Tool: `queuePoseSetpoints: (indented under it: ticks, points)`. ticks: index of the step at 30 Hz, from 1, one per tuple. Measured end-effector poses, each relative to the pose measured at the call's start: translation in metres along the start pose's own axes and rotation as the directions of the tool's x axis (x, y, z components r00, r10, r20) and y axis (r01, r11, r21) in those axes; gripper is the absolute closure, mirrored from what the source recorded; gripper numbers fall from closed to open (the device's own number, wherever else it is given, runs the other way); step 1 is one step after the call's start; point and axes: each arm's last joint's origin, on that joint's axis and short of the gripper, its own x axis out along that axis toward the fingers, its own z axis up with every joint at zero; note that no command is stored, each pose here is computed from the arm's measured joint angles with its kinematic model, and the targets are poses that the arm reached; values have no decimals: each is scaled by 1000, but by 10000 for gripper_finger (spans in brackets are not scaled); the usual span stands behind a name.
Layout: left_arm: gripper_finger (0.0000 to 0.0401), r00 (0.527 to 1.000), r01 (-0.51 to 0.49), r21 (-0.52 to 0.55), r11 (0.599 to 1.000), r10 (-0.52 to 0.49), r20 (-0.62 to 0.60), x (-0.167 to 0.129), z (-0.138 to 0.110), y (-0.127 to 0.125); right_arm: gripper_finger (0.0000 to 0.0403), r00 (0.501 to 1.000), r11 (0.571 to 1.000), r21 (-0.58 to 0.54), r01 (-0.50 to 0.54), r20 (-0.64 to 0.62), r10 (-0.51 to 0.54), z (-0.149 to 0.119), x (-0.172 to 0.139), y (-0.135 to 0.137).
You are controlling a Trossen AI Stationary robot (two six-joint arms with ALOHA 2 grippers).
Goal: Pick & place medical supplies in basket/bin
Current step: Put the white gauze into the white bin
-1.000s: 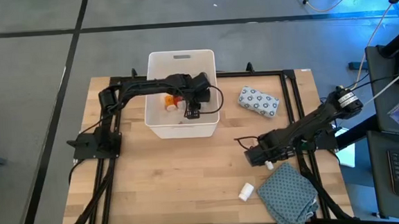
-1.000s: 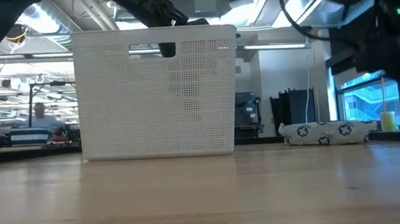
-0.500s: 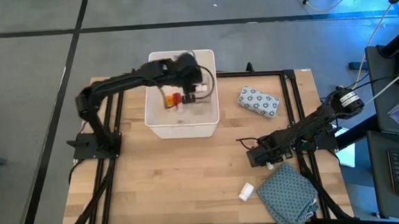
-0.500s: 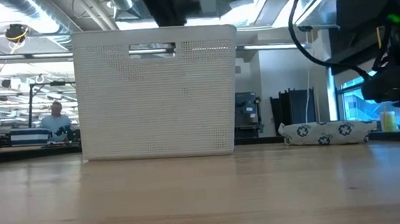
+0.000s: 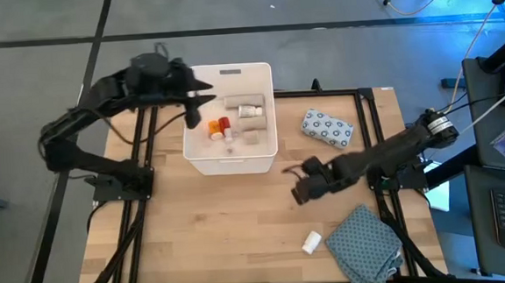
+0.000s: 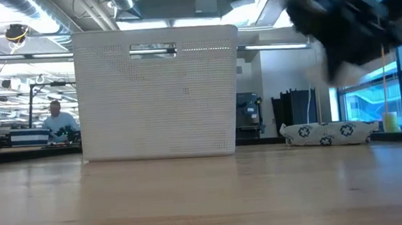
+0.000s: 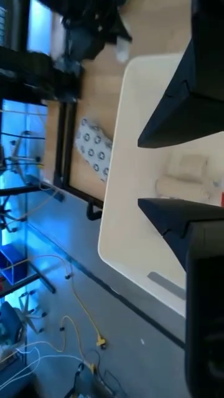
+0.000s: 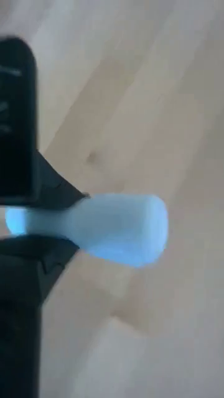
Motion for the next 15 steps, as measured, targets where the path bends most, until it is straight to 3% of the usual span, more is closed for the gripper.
queuePoseSetpoints:
  ticks: [4, 7, 11, 15]
  points:
    - [269, 999, 6, -40, 999, -4, 35, -20, -7, 0, 367, 991, 991, -133, -26, 127, 43, 43, -55, 19]
    - [267, 999, 5, -42, 999, -3, 34, -25, -14, -1, 369, 959, 969, -237, -75, 248, 135, 78, -98, 28]
    - [268, 1000, -5, -60, 998, 4, -7, -24, -23, -2, 369, 860, 922, -367, -125, 423, 285, 127, -145, 33]
    - [271, 999, -14, -65, 998, 12, -41, -18, -31, -3, 367, 733, 858, -495, -136, 532, 423, 175, -166, 38]
